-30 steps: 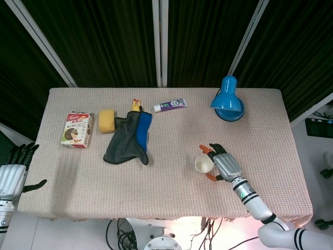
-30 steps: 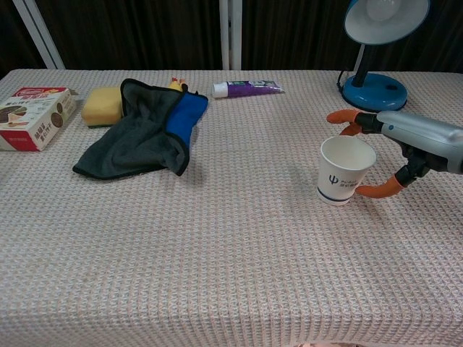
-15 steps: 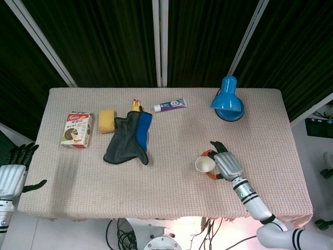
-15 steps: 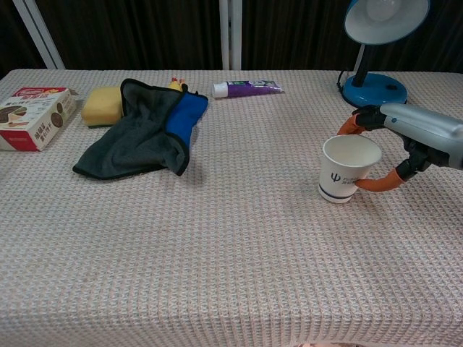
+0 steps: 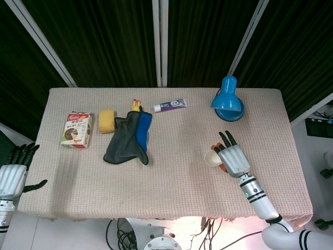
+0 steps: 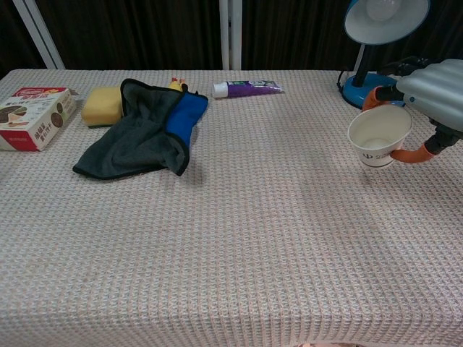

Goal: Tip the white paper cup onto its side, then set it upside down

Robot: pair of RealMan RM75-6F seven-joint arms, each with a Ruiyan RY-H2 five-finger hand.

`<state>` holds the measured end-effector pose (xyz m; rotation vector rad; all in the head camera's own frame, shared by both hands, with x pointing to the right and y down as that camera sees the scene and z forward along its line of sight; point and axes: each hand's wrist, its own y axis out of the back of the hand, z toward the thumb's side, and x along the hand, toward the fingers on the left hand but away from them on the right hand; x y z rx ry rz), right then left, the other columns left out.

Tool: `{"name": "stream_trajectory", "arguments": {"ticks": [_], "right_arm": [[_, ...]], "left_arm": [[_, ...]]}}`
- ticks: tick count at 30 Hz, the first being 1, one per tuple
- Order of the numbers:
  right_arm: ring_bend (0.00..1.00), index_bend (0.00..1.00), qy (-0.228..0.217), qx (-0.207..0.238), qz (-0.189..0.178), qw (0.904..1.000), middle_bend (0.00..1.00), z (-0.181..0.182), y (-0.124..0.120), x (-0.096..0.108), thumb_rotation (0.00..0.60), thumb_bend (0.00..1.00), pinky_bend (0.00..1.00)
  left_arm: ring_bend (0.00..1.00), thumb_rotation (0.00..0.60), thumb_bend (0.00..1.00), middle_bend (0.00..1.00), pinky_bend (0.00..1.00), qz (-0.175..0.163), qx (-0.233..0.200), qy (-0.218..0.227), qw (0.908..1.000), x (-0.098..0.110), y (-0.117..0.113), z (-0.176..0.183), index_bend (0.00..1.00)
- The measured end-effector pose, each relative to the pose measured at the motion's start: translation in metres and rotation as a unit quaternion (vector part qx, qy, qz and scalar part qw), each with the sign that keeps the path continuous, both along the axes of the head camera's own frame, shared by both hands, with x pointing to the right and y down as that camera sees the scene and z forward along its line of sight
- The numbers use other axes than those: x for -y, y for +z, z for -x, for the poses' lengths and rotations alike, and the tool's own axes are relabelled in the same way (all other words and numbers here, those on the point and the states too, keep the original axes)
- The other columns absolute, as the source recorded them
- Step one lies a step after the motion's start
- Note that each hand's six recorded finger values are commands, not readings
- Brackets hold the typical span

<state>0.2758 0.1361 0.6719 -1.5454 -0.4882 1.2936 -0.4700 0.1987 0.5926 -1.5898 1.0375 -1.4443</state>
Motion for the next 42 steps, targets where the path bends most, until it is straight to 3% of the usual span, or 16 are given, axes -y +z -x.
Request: {"name": "stream_trajectory", "arguments": {"ticks": [4,8,12,15,17,19,21,23,25,27,37,42], "right_arm": [[0.07,0.52,-0.039,-0.101,-0.028,0.9938,0.4,0.001,-0.004,0.002,0.6,0.2,0.0],[0.07,0.51,-0.064,-0.196,-0.037,0.9778,0.4,0.002,-0.002,0.003,0.6,0.21,0.0],[0.07,0.48,-0.073,-0.278,-0.014,0.9577,0.39,0.003,0.01,0.001,0.6,0.21,0.0],[0.06,0.45,-0.074,-0.303,0.007,0.95,0.38,0.013,0.021,-0.002,0.6,0.21,0.0],[0.05,0.4,-0.077,-0.306,0.012,0.9487,0.37,0.023,0.025,-0.004,0.6,0.21,0.0],[0.03,0.28,-0.077,-0.31,0.013,0.9476,0.32,0.027,0.027,-0.004,0.6,0.2,0.0],[0.0,0.1,-0.072,-0.312,0.02,0.947,0.21,0.026,0.028,-0.005,0.6,0.18,0.0],[0.0,0.01,-0.069,-0.313,0.028,0.947,0.12,0.025,0.028,-0.007,0.6,0.11,0.0],[0.0,0.0,-0.066,-0.307,0.038,0.9488,0.06,0.027,0.028,-0.008,0.6,0.03,0.0],[0.0,0.0,-0.064,-0.298,0.04,0.9516,0.04,0.028,0.027,-0.008,0.6,0.0,0.0],[0.0,0.0,-0.057,-0.233,0.021,0.9706,0.02,0.032,0.01,-0.003,0.6,0.0,0.0],[0.0,0.0,-0.019,-0.172,0.028,0.9844,0.02,0.017,-0.002,-0.003,0.6,0.0,0.0]], "left_arm": [[0.0,0.6,0.09,0.03,0.03,0.002,0.0,-0.002,1.0,-0.001,0.001,0.002,0.07],[0.0,0.6,0.09,0.03,0.03,0.003,-0.001,-0.004,1.0,-0.001,0.002,0.004,0.07],[0.0,0.6,0.09,0.03,0.03,0.006,-0.001,-0.005,1.0,-0.001,0.004,0.006,0.07],[0.0,0.6,0.09,0.03,0.03,0.007,-0.002,-0.006,1.0,-0.001,0.004,0.007,0.07],[0.0,0.6,0.09,0.03,0.03,0.006,-0.002,-0.007,1.0,-0.001,0.003,0.007,0.07],[0.0,0.6,0.09,0.03,0.03,0.006,-0.002,-0.008,0.9999,-0.001,0.003,0.008,0.07],[0.0,0.6,0.09,0.03,0.03,0.007,-0.003,-0.009,0.9999,-0.001,0.003,0.009,0.07],[0.0,0.6,0.09,0.03,0.03,0.008,-0.003,-0.009,0.9999,-0.002,0.004,0.009,0.07],[0.0,0.6,0.09,0.03,0.03,0.01,-0.003,-0.009,0.9999,-0.002,0.005,0.009,0.07],[0.0,0.6,0.09,0.03,0.03,0.01,-0.004,-0.009,0.9999,-0.002,0.006,0.009,0.07],[0.0,0.6,0.09,0.03,0.03,0.011,-0.002,-0.011,0.9999,-0.003,0.005,0.011,0.07],[0.0,0.6,0.09,0.03,0.03,0.016,0.0,-0.012,0.9998,-0.005,0.007,0.013,0.07]]}}
